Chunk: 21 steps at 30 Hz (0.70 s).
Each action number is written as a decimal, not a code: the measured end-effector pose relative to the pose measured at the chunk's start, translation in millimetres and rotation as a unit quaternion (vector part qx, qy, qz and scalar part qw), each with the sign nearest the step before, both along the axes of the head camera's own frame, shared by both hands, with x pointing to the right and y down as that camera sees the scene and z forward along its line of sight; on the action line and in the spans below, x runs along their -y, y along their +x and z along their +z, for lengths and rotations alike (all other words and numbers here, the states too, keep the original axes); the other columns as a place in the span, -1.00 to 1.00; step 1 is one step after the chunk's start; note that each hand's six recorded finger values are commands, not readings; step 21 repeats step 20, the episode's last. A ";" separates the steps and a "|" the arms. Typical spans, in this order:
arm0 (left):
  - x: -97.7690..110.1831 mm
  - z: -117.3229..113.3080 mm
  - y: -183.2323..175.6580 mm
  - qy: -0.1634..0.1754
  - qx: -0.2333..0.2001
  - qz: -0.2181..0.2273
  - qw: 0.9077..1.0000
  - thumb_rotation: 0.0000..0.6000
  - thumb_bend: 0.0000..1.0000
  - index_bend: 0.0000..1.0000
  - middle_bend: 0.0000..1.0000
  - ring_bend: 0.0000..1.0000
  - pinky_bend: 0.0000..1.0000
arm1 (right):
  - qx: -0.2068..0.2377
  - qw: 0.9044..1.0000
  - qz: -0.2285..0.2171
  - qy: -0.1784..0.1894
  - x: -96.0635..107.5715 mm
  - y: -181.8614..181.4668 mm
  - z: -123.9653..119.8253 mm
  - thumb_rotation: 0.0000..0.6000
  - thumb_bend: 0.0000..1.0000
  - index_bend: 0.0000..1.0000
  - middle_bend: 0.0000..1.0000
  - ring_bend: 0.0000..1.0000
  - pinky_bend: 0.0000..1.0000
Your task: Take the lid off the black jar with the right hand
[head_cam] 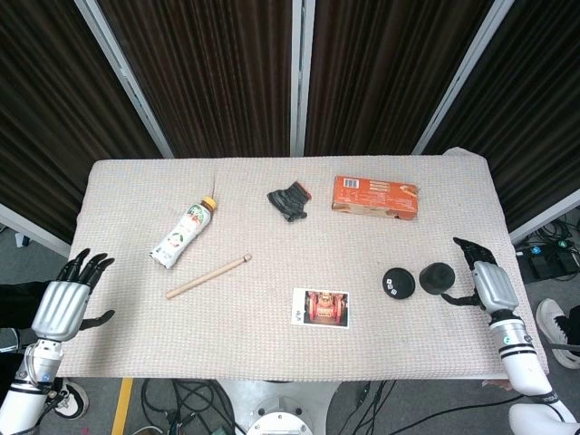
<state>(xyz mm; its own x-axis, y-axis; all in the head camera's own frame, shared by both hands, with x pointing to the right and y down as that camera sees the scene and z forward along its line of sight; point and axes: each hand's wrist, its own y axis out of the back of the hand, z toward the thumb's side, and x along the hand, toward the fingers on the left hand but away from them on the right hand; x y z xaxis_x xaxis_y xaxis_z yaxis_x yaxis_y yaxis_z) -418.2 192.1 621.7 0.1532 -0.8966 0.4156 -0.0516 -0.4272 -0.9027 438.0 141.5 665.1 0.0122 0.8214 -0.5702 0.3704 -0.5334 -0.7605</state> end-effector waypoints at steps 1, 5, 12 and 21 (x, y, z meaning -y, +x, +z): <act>0.4 -0.7 0.0 0.001 0.000 0.000 1.000 1.00 -0.75 -0.71 -0.78 -1.00 -0.70 | 0.000 1.000 -0.002 0.007 0.2 -0.1 -4.3 1.00 -1.00 -1.00 -0.88 -1.00 -1.00; 1.5 -2.9 -0.8 0.003 0.002 -0.002 1.000 1.00 -0.75 -0.71 -0.78 -1.00 -0.70 | -0.020 0.999 -0.022 0.040 0.3 1.5 -20.9 1.00 -1.00 -1.00 -0.88 -1.00 -1.00; 3.1 -5.0 -1.0 0.007 0.006 -0.004 1.000 1.00 -0.75 -0.71 -0.78 -1.00 -0.70 | -0.163 0.976 -0.085 0.114 -12.0 8.5 -43.8 1.00 -1.00 -1.00 -0.93 -1.00 -1.00; 1.8 -4.9 -1.8 0.006 0.008 -0.005 1.000 1.00 -0.75 -0.71 -0.78 -1.00 -0.70 | -0.220 0.961 -0.087 0.145 -39.2 14.7 -53.7 1.00 -1.00 -1.00 -0.94 -1.00 -1.00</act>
